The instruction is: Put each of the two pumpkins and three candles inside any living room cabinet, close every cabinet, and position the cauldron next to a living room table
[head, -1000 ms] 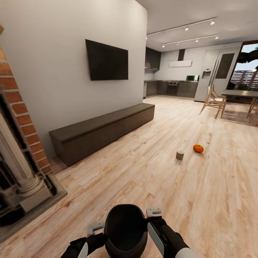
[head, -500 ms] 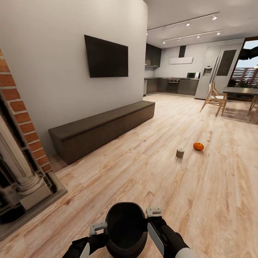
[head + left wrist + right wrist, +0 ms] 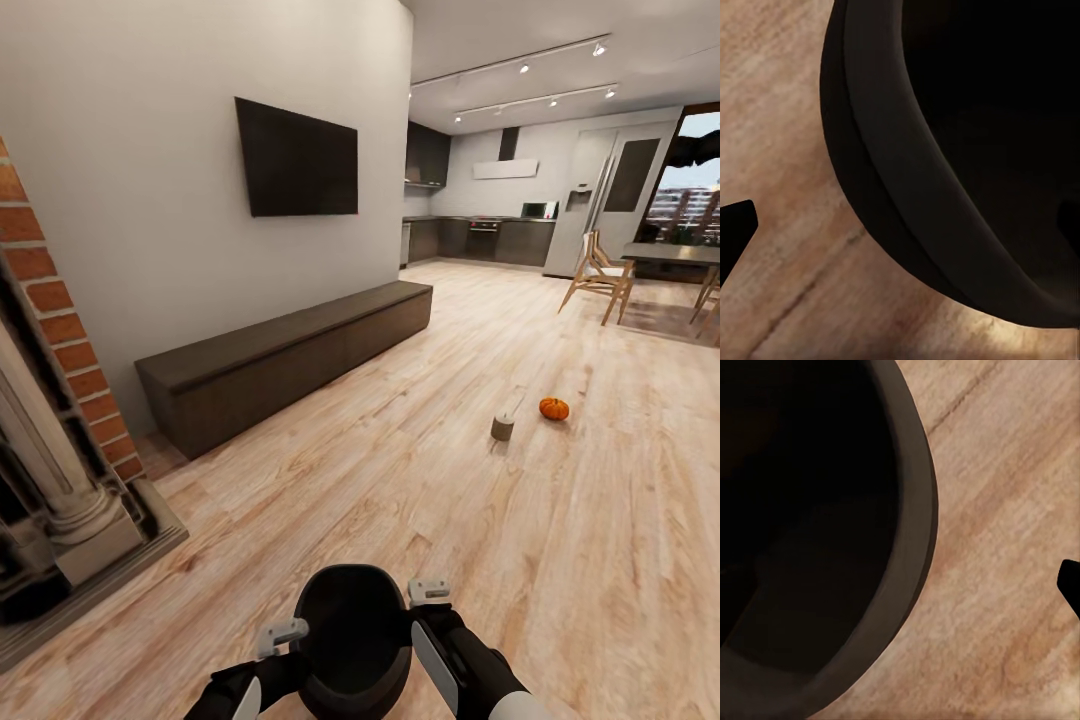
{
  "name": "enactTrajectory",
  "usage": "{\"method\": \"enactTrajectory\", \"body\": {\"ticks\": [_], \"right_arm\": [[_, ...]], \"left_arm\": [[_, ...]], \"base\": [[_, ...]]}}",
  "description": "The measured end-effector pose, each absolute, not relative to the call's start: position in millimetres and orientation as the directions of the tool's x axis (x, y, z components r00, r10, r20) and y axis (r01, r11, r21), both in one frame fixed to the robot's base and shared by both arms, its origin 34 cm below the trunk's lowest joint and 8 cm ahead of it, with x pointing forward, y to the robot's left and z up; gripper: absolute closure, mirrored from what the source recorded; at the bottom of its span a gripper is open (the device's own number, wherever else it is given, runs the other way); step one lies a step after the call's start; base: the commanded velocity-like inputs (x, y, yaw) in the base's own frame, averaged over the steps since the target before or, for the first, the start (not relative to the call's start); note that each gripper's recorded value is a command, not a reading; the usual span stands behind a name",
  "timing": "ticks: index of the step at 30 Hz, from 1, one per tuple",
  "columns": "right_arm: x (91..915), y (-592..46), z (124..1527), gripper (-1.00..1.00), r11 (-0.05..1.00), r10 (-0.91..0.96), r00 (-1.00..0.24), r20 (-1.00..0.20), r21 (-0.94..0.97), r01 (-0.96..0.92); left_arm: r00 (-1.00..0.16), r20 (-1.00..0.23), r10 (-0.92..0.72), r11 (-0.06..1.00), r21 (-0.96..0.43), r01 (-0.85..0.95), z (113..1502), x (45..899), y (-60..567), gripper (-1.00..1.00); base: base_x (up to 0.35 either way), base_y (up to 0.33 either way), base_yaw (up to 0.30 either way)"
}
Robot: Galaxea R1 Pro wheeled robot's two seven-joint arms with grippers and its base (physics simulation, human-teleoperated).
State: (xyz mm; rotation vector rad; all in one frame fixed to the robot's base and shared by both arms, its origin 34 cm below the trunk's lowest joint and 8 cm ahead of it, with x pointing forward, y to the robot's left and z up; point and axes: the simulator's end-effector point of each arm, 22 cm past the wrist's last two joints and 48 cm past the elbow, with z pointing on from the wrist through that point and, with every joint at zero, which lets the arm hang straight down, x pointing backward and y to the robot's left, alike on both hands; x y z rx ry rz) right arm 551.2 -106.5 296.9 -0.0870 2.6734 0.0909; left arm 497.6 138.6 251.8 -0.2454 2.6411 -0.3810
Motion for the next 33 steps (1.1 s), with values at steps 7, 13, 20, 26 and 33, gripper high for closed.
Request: {"method": "enactTrajectory", "body": {"ticks": [7, 13, 20, 26, 33], "right_arm": [[551.2, -106.5, 296.9, -1.0, 0.996, -0.046, -0.892, -0.45, 0.05, -0.077], [551.2, -106.5, 296.9, -1.0, 0.996, -0.046, -0.892, -0.45, 0.05, -0.077], [550.9, -106.6, 296.6, -1.0, 0.996, -0.046, -0.892, -0.449, 0.049, -0.077], [550.7, -106.7, 296.3, -1.0, 0.996, -0.046, -0.892, -0.449, 0.049, -0.077], [546.9, -107.7, 286.2, -1.0, 0.996, -0.044, -0.897, -0.439, 0.049, -0.072]], "left_arm": [[-0.881, -0.41, -0.235, 0.945, -0.307, -0.11, 251.5, 496.5, 136.5, -1.0], [-0.884, -0.404, -0.236, 0.944, -0.313, -0.108, 251.9, 495.5, 131.7, -1.0], [-0.882, -0.406, -0.239, 0.942, -0.316, -0.11, 252.6, 496.4, 131.2, -1.0], [-0.881, -0.408, -0.24, 0.942, -0.317, -0.11, 252.8, 496.8, 131.6, -1.0], [-0.888, -0.393, -0.24, 0.942, -0.315, -0.115, 245.6, 492.8, 132.1, -1.0]], "base": [[0.0, 0.0, 0.0], [0.0, 0.0, 0.0], [0.0, 0.0, 0.0], [0.0, 0.0, 0.0], [0.0, 0.0, 0.0]]}}
